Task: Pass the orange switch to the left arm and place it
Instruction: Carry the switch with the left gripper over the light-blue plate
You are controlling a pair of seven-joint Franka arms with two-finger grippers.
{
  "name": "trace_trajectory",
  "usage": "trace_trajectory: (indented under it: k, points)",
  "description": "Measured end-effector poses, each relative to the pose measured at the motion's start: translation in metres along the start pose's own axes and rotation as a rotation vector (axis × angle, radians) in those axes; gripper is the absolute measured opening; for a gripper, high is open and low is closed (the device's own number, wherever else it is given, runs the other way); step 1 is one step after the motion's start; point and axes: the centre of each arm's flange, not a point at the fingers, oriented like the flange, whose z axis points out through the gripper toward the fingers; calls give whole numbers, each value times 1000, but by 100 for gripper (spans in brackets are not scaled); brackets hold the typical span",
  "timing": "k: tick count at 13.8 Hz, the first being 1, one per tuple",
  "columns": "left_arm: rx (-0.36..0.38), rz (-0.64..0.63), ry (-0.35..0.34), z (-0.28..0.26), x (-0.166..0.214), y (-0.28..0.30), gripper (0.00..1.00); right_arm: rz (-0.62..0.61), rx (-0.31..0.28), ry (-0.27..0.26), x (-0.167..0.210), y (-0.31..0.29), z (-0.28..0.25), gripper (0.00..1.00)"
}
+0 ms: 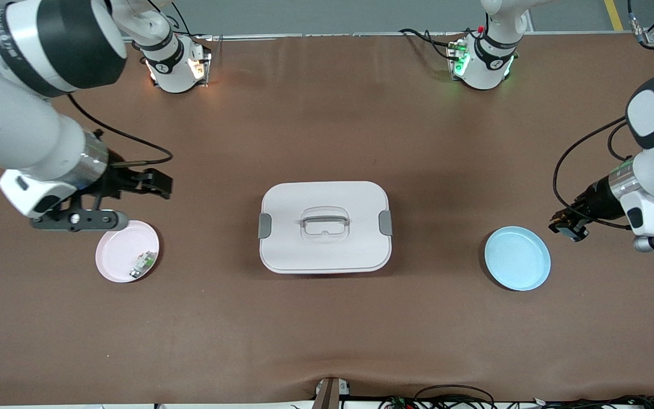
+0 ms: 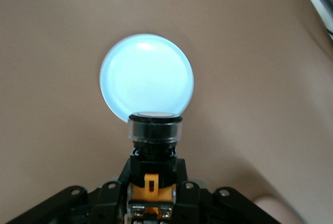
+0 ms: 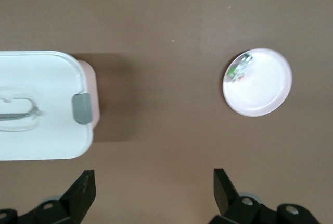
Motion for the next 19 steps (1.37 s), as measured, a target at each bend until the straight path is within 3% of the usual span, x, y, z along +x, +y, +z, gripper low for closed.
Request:
trace_trajectory:
  k: [2, 7, 11, 13, 19]
  points:
    - [5, -61, 12, 23, 11, 2, 33, -8, 0, 3, 6, 39, -2, 100]
    - [-60, -187, 40, 75, 23, -3, 33, 48, -37, 1, 13, 93, 5, 100]
    - [-75, -236, 54, 111, 21, -21, 33, 66, -24, 44, 9, 141, 22, 100]
    - [-85, -327, 51, 128, 19, -26, 33, 93, -19, 62, 3, 165, 35, 100]
    - [-62, -484, 38, 184, 6, -16, 33, 167, -3, 47, -10, 213, 53, 100]
